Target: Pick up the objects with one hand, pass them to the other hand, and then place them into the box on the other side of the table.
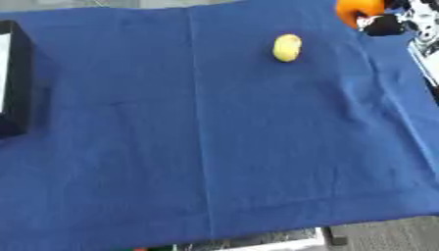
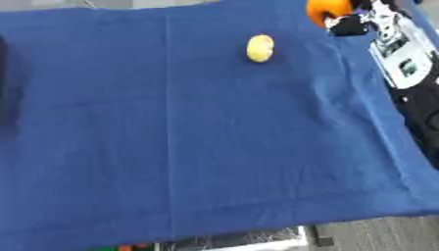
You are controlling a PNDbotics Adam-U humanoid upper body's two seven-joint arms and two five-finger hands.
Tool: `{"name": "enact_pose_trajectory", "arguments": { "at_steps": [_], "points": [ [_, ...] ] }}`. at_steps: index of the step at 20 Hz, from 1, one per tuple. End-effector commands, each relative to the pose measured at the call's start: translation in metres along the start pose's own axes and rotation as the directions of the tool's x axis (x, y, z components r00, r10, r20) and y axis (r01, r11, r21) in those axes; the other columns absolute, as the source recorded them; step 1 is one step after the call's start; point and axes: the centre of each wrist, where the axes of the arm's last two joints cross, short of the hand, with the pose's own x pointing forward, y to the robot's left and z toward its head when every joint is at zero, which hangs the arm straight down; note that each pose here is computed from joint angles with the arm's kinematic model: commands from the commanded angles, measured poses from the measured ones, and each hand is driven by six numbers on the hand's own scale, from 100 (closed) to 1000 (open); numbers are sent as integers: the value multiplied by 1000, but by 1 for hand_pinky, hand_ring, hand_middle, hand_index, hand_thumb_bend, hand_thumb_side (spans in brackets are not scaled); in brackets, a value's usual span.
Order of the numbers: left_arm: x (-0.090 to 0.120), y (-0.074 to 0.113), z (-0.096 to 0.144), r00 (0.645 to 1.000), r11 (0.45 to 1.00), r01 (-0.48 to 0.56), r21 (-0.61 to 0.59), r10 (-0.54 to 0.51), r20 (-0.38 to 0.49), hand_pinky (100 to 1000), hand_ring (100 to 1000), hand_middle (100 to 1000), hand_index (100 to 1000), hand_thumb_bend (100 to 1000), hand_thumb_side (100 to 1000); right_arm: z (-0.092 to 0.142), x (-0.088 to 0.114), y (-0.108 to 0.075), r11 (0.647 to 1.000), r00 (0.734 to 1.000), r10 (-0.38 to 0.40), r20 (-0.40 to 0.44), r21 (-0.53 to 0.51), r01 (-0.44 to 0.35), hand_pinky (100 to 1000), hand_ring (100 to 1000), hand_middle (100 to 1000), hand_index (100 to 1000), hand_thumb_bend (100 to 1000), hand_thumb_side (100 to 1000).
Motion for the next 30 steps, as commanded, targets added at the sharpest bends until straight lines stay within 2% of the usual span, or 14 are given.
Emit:
{"name": "enact_pose_trajectory", "arguments": {
  "at_steps": [1, 6, 12, 18, 21, 22, 23, 30],
  "points": [
    [11, 15, -1, 998, 999, 27, 17, -27, 48, 728, 793, 783, 715, 552, 556, 6, 23, -25, 1000, 995, -16, 96, -23, 18, 745, 625, 409, 533, 245, 100],
    [19, 16, 2, 996, 1000, 23, 7, -23, 84, 727, 792, 782, 716, 551, 552, 20, 47, -17, 996, 981, -82, 177, 44, 75, 744, 623, 408, 531, 224, 100],
    [32, 18, 10, 990, 1000, 19, -19, -16, 143, 728, 792, 782, 718, 553, 552, 29, 66, -1, 985, 961, -156, 228, 110, 134, 729, 619, 406, 530, 193, 100],
    [48, 19, 16, 979, 999, 15, -43, -5, 206, 728, 792, 782, 725, 552, 547, 34, 86, 20, 968, 938, -213, 275, 192, 164, 725, 618, 406, 530, 181, 100],
    [61, 21, 22, 964, 999, 8, -52, 6, 264, 728, 791, 782, 727, 552, 540, 35, 94, 33, 960, 927, -235, 293, 218, 174, 723, 618, 405, 529, 173, 100],
    [66, 22, 24, 958, 998, 5, -55, 11, 285, 728, 791, 781, 727, 664, 613, 36, 96, 36, 958, 923, -241, 299, 224, 178, 723, 618, 405, 529, 171, 100],
    [71, 22, 26, 951, 998, 1, -60, 17, 309, 729, 791, 781, 727, 553, 535, 36, 99, 40, 955, 918, -252, 305, 233, 184, 722, 617, 405, 529, 166, 100],
    [89, 20, 25, 899, 993, -5, -116, 55, 435, 730, 790, 779, 727, 557, 528, 42, 115, 65, 922, 877, -333, 347, 315, 225, 719, 616, 404, 527, 138, 100]
  ]
}}
